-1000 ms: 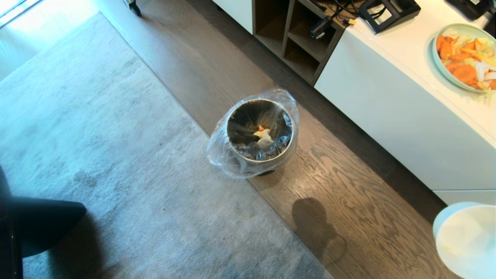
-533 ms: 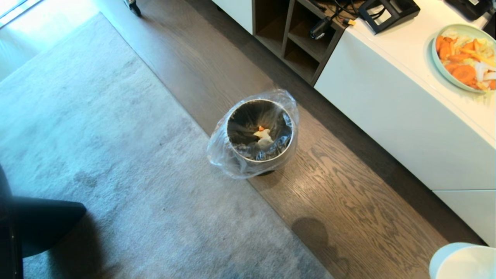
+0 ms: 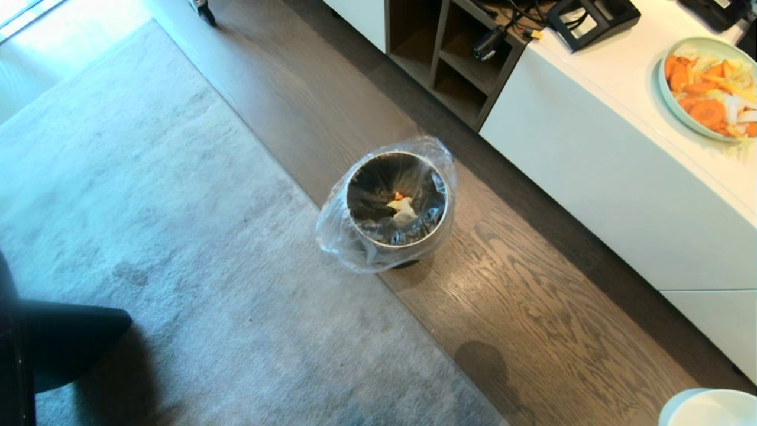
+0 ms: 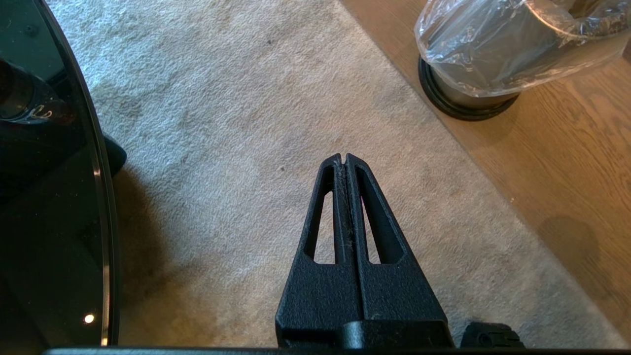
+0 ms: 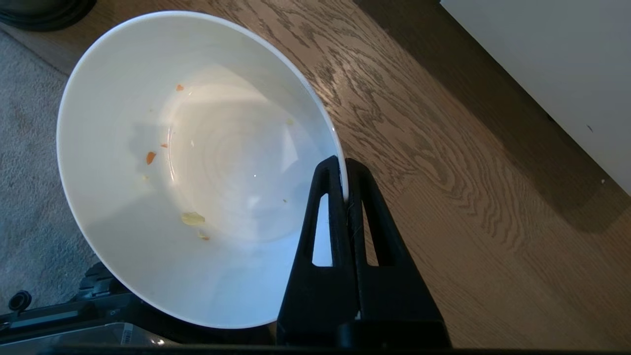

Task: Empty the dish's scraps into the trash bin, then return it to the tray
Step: Put the bowl back to the table

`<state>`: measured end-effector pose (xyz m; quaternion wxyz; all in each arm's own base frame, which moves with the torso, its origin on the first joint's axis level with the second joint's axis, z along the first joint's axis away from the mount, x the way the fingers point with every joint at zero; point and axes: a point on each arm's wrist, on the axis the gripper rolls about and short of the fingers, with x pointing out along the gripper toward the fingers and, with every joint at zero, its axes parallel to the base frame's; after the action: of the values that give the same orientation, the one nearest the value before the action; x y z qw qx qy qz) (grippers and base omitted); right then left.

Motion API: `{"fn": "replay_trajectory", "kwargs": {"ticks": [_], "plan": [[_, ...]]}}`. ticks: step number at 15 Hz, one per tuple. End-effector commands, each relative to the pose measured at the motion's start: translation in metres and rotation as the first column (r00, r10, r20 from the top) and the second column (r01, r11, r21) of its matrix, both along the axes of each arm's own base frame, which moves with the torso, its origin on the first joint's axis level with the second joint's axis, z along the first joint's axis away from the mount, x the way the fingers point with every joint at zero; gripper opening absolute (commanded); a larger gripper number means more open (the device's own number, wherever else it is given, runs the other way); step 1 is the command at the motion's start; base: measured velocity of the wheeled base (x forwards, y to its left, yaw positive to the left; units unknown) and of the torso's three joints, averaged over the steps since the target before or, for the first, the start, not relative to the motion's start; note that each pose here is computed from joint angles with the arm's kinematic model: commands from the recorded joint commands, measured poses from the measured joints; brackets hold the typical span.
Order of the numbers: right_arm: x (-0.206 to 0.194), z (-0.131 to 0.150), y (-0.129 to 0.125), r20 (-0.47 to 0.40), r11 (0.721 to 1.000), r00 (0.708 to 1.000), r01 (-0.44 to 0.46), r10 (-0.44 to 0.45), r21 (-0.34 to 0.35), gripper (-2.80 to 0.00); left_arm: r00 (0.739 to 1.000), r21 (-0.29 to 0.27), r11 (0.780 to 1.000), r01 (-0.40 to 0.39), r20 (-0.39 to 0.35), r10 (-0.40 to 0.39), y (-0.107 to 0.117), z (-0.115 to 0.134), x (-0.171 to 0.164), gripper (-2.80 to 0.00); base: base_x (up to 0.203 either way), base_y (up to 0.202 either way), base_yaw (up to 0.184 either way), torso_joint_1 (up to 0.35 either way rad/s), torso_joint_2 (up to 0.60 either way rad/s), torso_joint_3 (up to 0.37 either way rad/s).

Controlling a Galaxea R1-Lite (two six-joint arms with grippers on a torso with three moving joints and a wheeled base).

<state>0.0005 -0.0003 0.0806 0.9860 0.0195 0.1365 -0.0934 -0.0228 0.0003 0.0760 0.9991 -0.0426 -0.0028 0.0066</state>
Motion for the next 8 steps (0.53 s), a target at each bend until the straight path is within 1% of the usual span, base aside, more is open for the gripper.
{"fn": "replay_trajectory", "kwargs": {"ticks": [1,3,5,7,8], "plan": [[-0.0008,0.0001,0.0001,0.011,1.0,1.0,-0.023,0.023,-0.004,-2.8,1.0,-0.001,1.0,0.0,0.001,0.0,0.0,0.0001,0.0,-2.8,0.0,0.0,0.0,0.0,0.0,0.0],[-0.0008,0.0001,0.0001,0.011,0.998,0.998,-0.062,0.062,-0.004,-2.8,1.0,-0.001,1.0,0.0,0.001,0.0,0.0,0.0001,0.0,-2.8,0.0,0.0,0.0,0.0,0.0,0.0],[-0.0015,0.0,0.0002,0.018,0.991,0.991,-0.134,0.134,-0.005,-2.8,1.0,-0.001,1.0,0.0,0.001,0.0,0.0,0.0001,0.0,-2.8,0.0,0.0,0.0,0.0,0.0,0.0],[-0.0058,-0.0002,0.0001,0.071,0.982,0.979,-0.189,0.19,-0.015,-2.8,1.0,-0.001,1.0,0.0,0.001,0.0,0.0,0.0001,0.0,-2.8,0.0,0.0,0.0,0.0,0.0,0.0],[-0.007,-0.0003,0.0,0.085,0.98,0.976,-0.199,0.199,-0.018,-2.8,1.0,-0.001,1.0,0.0,0.001,0.0,0.0,0.0001,0.0,-2.8,0.0,0.0,0.0,0.0,0.0,0.0]]}}
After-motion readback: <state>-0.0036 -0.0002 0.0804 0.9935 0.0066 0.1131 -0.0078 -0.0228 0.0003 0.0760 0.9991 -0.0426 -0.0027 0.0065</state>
